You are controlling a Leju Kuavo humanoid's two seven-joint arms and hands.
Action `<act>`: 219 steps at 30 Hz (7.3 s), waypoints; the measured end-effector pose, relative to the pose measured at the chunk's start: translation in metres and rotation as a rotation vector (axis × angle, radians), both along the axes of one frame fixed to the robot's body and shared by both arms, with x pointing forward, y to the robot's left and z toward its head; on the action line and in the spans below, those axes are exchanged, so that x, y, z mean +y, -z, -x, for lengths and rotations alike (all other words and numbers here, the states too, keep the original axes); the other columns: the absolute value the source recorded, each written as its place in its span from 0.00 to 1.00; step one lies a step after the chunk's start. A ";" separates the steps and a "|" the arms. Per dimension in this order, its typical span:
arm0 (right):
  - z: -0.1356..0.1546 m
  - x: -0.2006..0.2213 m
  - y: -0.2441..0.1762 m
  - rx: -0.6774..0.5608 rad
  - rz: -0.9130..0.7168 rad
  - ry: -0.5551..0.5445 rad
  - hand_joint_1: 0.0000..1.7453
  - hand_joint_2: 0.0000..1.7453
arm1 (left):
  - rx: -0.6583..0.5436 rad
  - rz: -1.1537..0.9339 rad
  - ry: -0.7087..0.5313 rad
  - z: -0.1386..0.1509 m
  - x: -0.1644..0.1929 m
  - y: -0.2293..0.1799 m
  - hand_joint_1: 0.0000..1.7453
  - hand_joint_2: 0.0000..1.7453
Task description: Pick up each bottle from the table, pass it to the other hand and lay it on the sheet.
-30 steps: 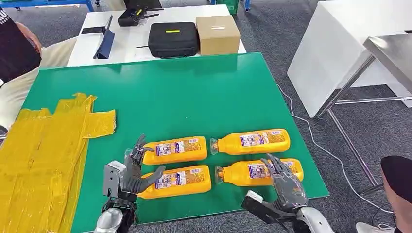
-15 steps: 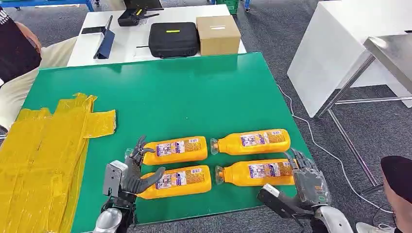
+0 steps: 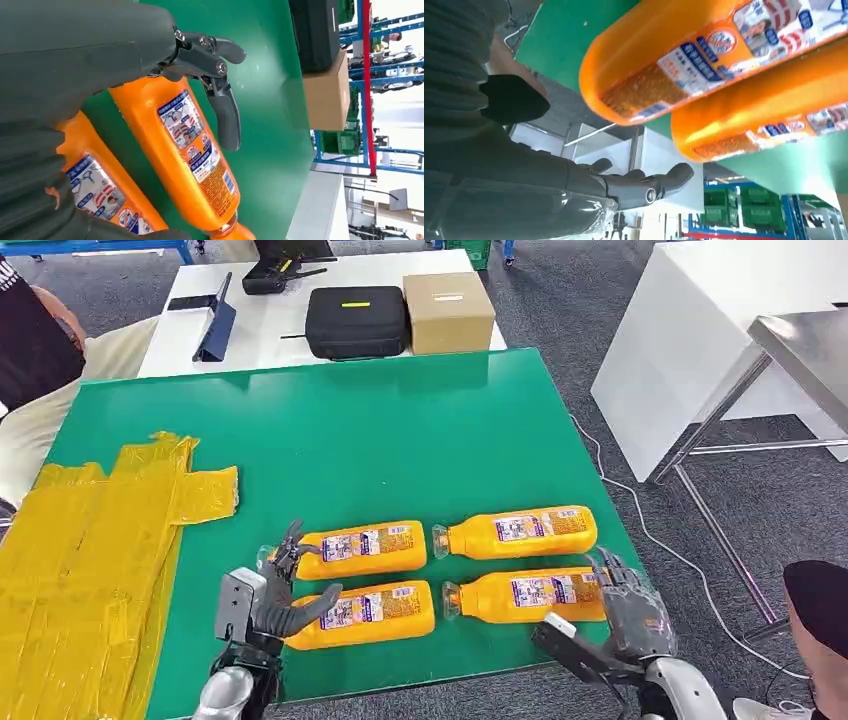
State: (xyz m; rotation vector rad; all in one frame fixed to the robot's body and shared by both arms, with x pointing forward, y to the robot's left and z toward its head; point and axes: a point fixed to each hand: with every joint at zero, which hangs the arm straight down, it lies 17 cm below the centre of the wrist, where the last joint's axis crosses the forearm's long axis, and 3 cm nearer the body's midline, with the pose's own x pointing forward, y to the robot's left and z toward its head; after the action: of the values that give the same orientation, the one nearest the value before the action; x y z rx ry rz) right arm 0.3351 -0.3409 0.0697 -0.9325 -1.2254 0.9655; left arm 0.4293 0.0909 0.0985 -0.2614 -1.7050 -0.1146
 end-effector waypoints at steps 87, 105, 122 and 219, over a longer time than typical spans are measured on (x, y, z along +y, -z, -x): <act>-0.048 0.064 0.023 -0.039 -0.451 -0.181 1.00 1.00 | -0.274 0.151 0.005 0.025 0.021 -0.100 0.00 1.00; -0.070 0.149 -0.065 -0.313 -0.785 -0.276 1.00 1.00 | -0.260 0.015 -0.014 0.000 0.009 -0.094 1.00 1.00; -0.092 0.171 -0.120 -0.481 -0.868 -0.296 1.00 1.00 | -0.299 -0.004 0.033 -0.011 -0.010 -0.117 0.00 1.00; -0.116 0.341 -0.107 -0.277 -0.991 -0.520 0.00 1.00 | -0.279 0.203 0.280 -0.023 -0.069 -0.166 1.00 1.00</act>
State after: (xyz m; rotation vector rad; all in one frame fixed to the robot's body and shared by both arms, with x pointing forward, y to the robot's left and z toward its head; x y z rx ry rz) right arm 0.4513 0.0001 0.1770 0.0589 -1.9602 0.4774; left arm 0.4521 0.0219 0.2646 -0.6612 -1.9514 -0.1916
